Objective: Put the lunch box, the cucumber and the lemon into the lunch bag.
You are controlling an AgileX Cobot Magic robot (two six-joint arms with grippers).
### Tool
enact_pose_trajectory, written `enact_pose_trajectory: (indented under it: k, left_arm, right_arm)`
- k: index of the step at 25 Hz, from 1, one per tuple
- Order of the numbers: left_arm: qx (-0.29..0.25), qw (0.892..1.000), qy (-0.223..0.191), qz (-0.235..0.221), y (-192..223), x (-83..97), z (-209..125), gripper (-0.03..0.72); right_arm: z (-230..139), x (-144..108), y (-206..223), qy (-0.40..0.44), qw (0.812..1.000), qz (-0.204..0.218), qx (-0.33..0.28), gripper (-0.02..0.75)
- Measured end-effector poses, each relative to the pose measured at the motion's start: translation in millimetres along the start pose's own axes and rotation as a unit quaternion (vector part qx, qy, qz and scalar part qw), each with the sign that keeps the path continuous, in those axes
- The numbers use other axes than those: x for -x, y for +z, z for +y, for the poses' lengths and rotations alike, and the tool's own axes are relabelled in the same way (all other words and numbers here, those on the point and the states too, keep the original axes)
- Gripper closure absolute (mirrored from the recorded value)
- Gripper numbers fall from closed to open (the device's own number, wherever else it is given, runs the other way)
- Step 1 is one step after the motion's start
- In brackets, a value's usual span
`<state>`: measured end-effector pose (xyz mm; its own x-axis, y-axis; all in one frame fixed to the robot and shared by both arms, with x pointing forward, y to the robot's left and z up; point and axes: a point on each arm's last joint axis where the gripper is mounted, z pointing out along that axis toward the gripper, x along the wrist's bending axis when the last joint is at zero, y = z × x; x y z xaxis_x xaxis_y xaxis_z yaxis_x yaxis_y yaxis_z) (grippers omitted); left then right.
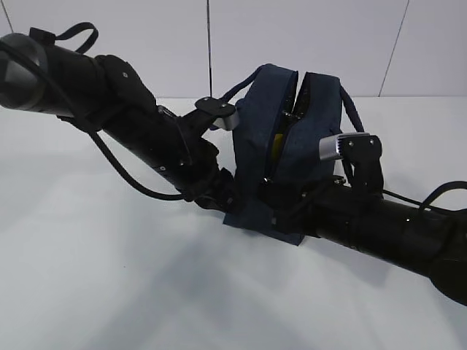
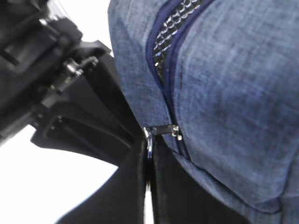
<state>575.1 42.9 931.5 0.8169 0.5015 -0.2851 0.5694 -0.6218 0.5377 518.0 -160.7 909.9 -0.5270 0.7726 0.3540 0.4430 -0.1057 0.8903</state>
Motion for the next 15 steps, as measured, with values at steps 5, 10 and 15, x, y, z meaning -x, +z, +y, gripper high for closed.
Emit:
enact_pose_trajectory:
  k: [5,10,15]
  left_arm:
    - [0.004,1.0,-0.004,0.005,6.3,-3.8,-1.5,0.449]
    - [0.024,1.0,0.002,0.006,6.8,-4.0,1.8,0.456]
    - [0.033,0.999,0.004,0.012,6.7,-5.2,3.5,0.61]
  right_arm:
    - [0.1,0.1,0.0,0.002,1.0,-0.001,0.0,0.721]
    - [0.5,0.4,0.0,0.005,1.0,-0.002,0.002,0.721]
    - [0.8,0.3,0.0,0.006,1.0,-0.002,0.004,0.721]
